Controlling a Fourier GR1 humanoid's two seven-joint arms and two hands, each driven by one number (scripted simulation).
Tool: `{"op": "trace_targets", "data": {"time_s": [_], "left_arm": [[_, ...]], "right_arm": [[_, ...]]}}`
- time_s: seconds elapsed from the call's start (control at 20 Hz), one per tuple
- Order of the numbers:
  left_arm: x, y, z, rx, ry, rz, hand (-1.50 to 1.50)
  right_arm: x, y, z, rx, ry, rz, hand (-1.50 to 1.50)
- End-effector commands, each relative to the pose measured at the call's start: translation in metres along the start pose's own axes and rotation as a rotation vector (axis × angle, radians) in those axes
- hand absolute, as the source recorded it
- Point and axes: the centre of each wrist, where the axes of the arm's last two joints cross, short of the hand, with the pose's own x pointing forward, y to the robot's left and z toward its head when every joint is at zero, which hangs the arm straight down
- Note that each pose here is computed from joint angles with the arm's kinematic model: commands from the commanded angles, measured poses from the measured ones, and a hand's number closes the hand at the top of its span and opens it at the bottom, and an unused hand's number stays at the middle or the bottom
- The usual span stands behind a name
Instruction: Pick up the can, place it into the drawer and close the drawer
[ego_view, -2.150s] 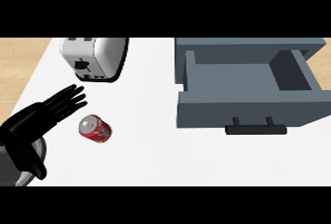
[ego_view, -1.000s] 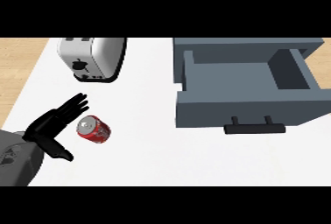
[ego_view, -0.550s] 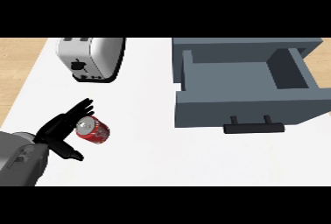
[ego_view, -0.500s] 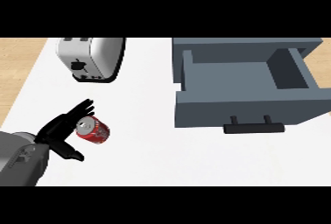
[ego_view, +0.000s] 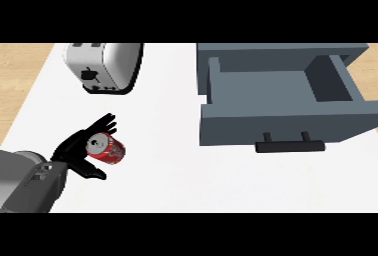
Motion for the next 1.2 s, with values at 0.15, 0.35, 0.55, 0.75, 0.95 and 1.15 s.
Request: {"op": "trace_targets", "data": {"time_s": [0.15,0.35,0.55,0.75,0.95,1.15], "left_arm": [[-0.008,-0.029,-0.028,-0.119,-0.043,0.125,1.5],[-0.009,-0.023,-0.02,-0.221,-0.034,0.162,1.5],[-0.003,-0.023,-0.023,-0.276,-0.11,0.181,1.5],[-0.016,-0.047,-0.037,0.071,-0.217,0.235,1.5],[-0.022,-0.058,-0.042,0.453,-0.319,0.295,1.5],[0.002,-0.091,-0.074,0.44,-0.375,0.297,1.5]], "right_arm": [[0.008,-0.002,0.011,0.001,0.018,-0.005,-1.5],[-0.009,-0.006,-0.003,-0.008,0.009,-0.025,-1.5],[0.002,-0.005,0.01,-0.004,0.011,-0.02,-1.5],[0.002,-0.013,0.011,-0.012,0.025,0.006,-1.5],[0.003,-0.004,0.016,-0.039,0.012,-0.007,-1.5],[0.005,0.005,0.019,-0.032,0.016,-0.013,-1.5]]}}
